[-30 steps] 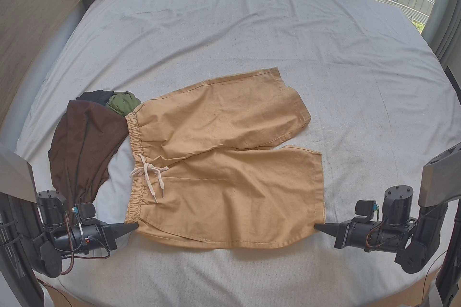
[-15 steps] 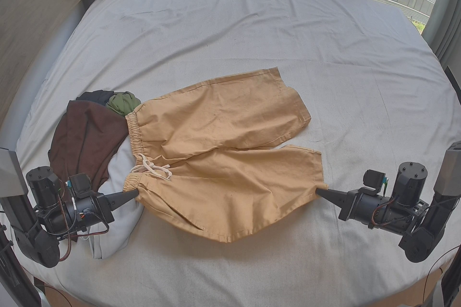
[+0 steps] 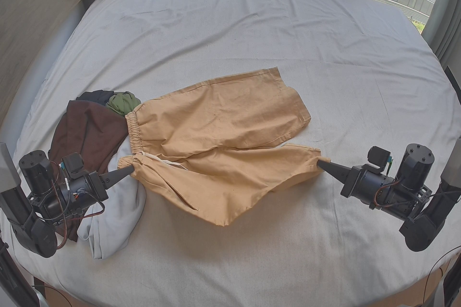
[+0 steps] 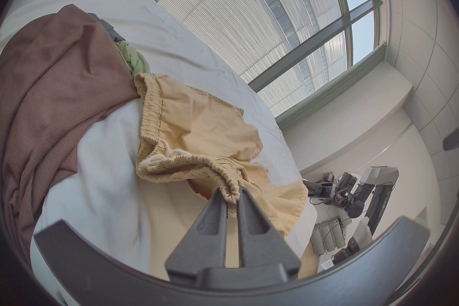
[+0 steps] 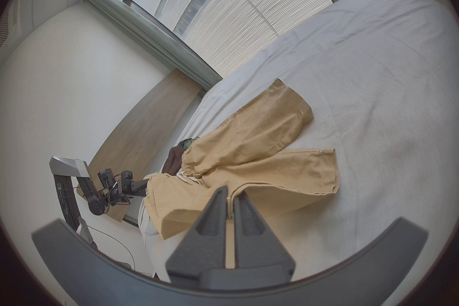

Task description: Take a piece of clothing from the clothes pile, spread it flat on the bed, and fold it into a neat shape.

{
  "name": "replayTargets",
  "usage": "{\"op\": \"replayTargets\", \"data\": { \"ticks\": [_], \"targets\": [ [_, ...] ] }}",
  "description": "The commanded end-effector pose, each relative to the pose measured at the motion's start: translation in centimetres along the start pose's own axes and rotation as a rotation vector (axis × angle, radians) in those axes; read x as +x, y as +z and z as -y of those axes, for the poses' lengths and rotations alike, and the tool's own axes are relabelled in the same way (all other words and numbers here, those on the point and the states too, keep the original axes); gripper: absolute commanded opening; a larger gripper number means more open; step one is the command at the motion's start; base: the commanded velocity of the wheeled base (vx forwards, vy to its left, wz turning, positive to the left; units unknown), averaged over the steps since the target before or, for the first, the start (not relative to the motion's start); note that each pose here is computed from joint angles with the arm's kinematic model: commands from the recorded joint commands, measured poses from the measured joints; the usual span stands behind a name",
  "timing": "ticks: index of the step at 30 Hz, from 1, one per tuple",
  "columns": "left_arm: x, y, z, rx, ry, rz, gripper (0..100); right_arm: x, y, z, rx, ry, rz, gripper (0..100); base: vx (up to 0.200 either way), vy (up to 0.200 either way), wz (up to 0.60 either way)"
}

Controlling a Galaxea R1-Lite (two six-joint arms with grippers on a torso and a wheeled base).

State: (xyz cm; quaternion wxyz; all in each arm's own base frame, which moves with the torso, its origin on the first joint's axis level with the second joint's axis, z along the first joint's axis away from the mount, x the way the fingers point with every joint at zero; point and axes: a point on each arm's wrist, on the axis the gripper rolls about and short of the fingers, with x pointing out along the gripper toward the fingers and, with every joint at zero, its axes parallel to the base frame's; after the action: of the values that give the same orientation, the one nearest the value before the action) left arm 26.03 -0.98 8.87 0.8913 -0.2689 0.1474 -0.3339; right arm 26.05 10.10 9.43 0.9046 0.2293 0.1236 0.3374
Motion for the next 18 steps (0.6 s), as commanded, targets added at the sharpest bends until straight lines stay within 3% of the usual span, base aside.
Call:
{"op": "replayTargets", "data": {
  "ticks": [1,18],
  "targets": [
    [0.1,0.4,0.4,0.019,-0.009,0.017,0,0.5,1.1,-0.3,-0.019,0.024,0.043,0,0.000,0.000,0.00],
    [0.7,1.4,0.1,0.032,0.029,0.075,0,2.6,5.1,0.2,-0.015,0.026,0.141,0,0.000,0.000,0.00]
  ]
}}
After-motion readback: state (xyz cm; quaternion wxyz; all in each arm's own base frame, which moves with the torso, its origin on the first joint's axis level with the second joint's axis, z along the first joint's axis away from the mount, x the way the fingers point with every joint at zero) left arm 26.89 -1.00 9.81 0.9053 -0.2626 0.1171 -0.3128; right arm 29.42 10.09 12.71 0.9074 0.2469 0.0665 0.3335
